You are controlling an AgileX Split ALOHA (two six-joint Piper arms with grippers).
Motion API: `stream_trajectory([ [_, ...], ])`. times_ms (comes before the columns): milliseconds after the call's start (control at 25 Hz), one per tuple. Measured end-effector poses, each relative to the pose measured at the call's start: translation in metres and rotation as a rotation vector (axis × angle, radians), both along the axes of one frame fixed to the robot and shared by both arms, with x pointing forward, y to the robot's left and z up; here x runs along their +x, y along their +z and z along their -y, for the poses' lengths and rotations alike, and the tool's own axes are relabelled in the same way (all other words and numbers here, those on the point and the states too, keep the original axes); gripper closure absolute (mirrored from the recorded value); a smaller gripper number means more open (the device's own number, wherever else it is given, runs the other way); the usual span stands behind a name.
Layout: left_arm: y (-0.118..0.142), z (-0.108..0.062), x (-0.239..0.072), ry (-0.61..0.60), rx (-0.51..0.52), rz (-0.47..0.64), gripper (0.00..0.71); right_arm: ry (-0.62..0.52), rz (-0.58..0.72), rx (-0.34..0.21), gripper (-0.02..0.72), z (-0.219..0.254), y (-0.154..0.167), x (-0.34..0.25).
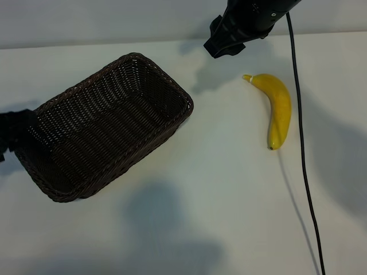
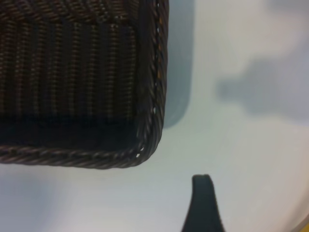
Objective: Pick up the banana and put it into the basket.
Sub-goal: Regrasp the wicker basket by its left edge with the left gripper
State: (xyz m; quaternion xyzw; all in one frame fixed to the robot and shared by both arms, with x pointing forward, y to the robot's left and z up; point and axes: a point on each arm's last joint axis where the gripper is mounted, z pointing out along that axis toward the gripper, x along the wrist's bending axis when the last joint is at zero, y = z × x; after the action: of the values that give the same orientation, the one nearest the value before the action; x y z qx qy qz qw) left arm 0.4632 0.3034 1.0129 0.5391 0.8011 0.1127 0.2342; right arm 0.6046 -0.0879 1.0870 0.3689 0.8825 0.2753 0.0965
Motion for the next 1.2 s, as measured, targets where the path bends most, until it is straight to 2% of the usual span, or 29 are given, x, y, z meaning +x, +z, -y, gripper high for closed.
stream_trajectory([
  [560, -0.036, -0.003, -0.011, 0.134, -0.034, -0.005, 0.124, 0.003, -0.003, -0.007, 0.169, 0.0, 0.0, 0.0],
  [760, -0.056, -0.004, 0.002, 0.167, -0.041, -0.013, 0.124, 0.002, -0.003, -0.008, 0.169, 0.001, 0.0, 0.0],
  [1000, -0.084, -0.005, 0.015, 0.208, -0.061, -0.072, 0.124, 0.002, -0.004, -0.008, 0.169, 0.001, 0.0, 0.0],
  [1200, -0.095, -0.005, 0.017, 0.227, -0.074, -0.096, 0.13, 0.002, -0.006, -0.009, 0.169, 0.001, -0.001, -0.001],
])
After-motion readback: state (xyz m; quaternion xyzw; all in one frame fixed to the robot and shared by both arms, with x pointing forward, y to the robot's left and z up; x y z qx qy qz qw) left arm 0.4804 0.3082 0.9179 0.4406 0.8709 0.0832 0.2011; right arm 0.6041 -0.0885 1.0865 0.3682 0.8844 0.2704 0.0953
